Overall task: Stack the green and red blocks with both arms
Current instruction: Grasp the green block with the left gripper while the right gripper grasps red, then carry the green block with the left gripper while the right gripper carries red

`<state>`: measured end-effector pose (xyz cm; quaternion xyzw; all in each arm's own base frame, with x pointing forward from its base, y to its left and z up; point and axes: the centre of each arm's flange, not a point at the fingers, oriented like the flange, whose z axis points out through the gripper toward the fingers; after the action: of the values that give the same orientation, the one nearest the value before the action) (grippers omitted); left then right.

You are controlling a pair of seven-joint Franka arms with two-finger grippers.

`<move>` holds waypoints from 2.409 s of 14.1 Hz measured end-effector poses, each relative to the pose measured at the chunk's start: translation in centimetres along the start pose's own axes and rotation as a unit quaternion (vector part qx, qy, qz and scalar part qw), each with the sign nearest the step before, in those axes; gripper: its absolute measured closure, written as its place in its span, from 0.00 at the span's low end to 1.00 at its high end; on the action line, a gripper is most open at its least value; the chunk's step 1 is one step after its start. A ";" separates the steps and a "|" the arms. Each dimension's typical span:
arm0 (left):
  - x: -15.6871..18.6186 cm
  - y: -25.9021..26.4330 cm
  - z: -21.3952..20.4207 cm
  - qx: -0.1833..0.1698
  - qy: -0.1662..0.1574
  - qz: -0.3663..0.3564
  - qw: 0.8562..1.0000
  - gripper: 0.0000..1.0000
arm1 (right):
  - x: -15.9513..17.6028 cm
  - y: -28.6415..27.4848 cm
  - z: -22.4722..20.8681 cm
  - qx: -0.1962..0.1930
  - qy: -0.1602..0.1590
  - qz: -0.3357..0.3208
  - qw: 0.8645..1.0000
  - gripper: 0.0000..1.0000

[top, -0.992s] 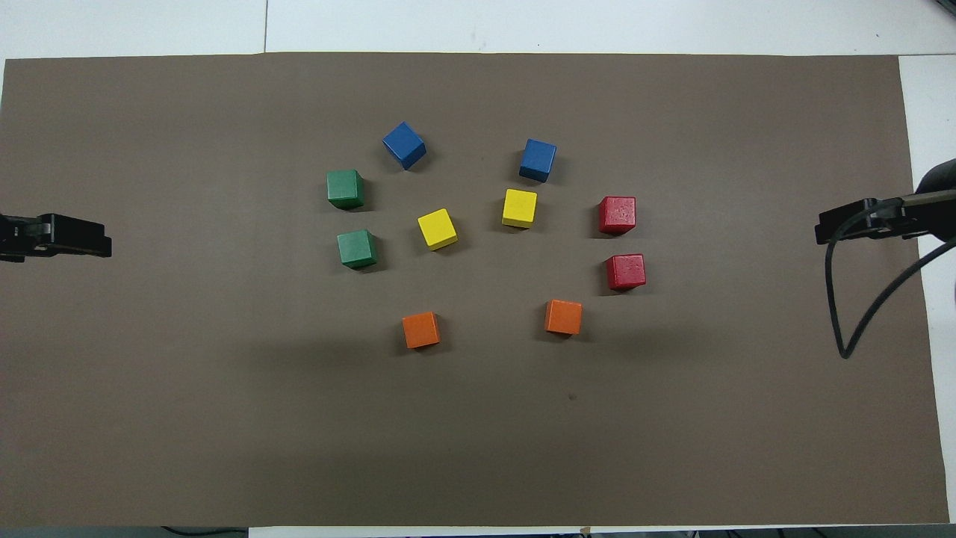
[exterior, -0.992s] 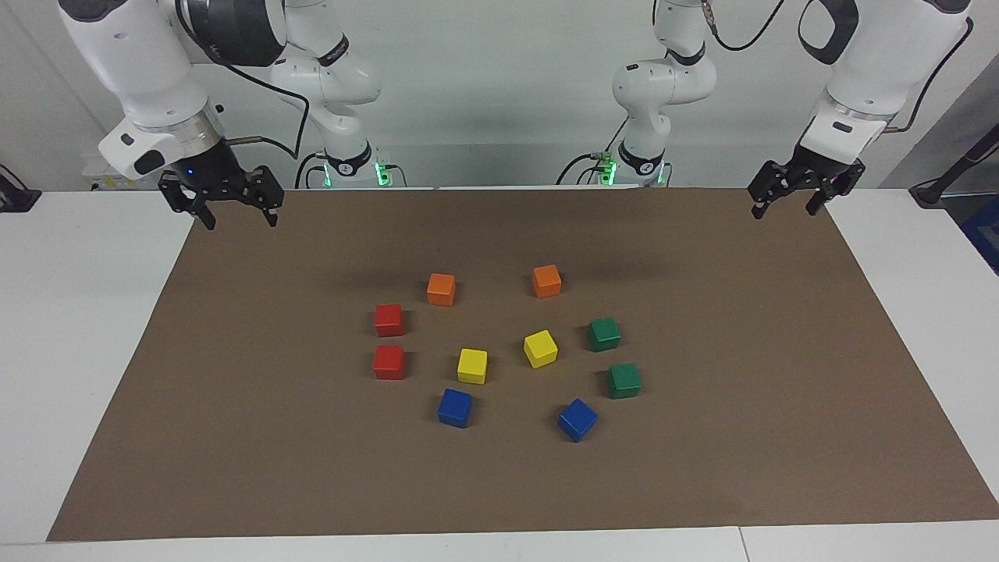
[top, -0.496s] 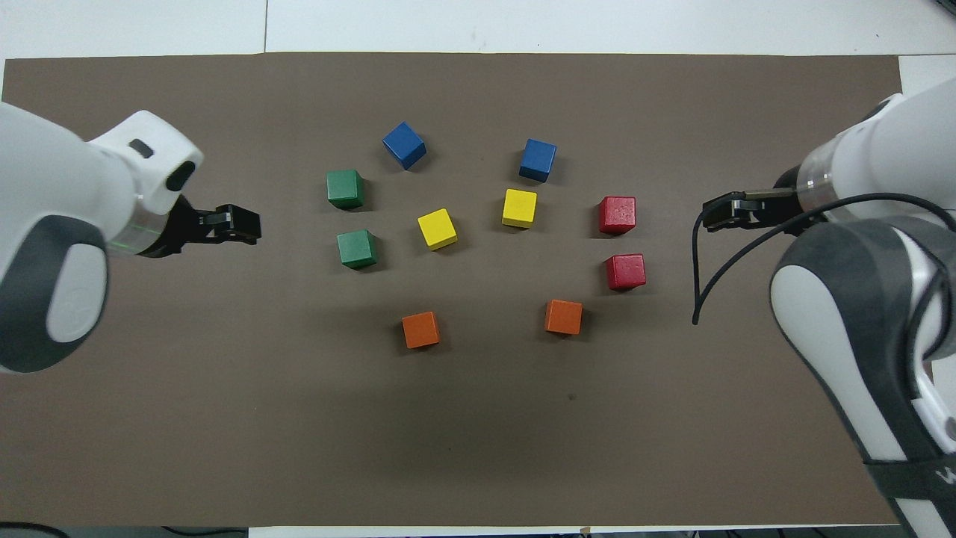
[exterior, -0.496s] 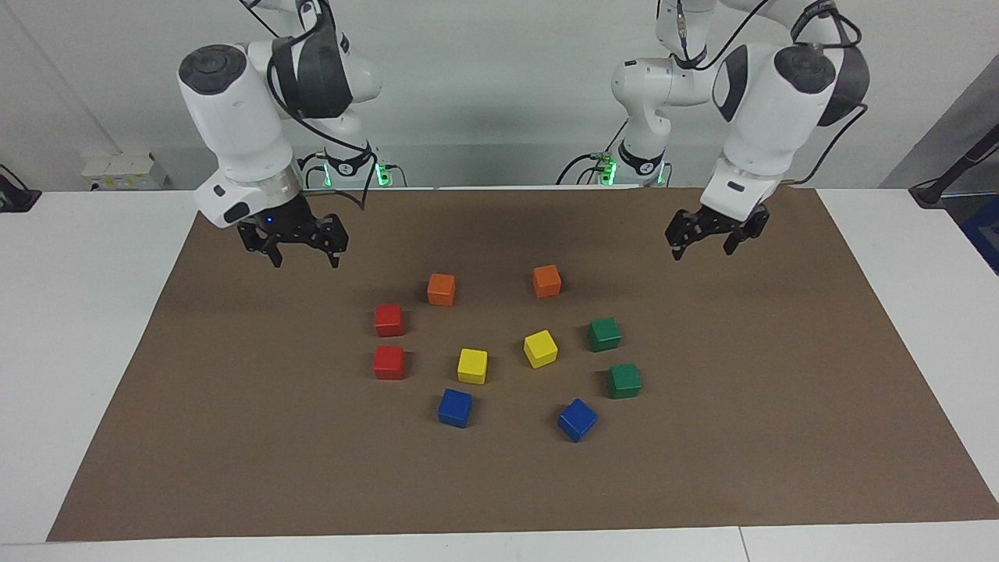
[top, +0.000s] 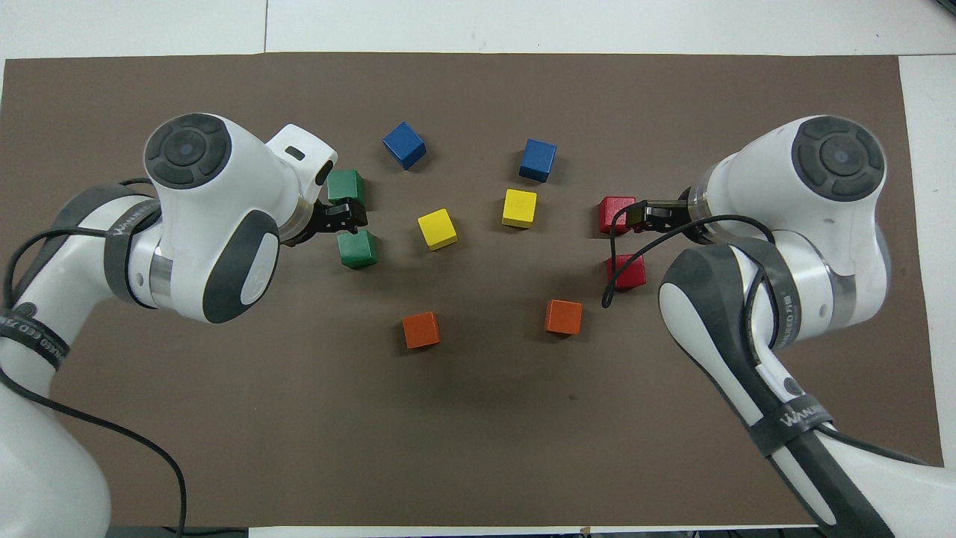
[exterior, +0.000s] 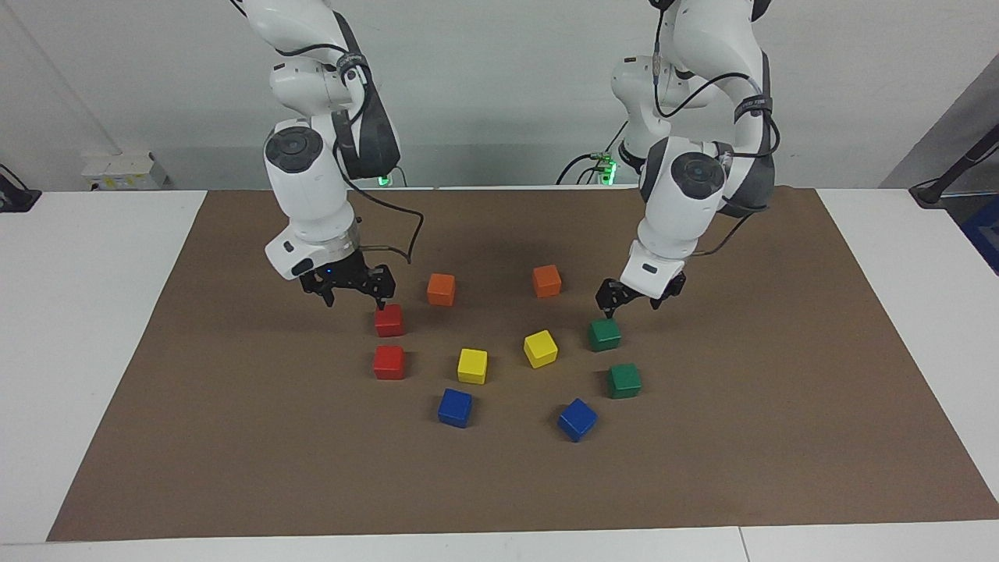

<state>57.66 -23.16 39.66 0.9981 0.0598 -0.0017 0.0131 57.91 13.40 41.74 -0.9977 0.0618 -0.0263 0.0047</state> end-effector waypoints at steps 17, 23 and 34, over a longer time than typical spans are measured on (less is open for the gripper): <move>-0.2 1.4 7.7 -0.005 0.006 -0.007 1.000 0.00 | -4.8 -1.6 8.7 0.004 0.003 -0.014 1.000 0.00; -0.2 1.5 9.0 0.008 0.007 0.006 1.000 0.00 | -5.2 -1.6 10.3 0.002 -0.002 -0.018 1.000 0.20; 0.1 1.3 8.4 0.028 0.032 0.034 0.999 0.45 | 4.9 9.0 -1.2 -0.007 0.005 -0.101 0.995 0.45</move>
<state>57.86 -24.64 31.33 0.9991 0.0262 0.0286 -0.0167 61.55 3.84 43.10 -0.9987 -0.0390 -0.0314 -0.0053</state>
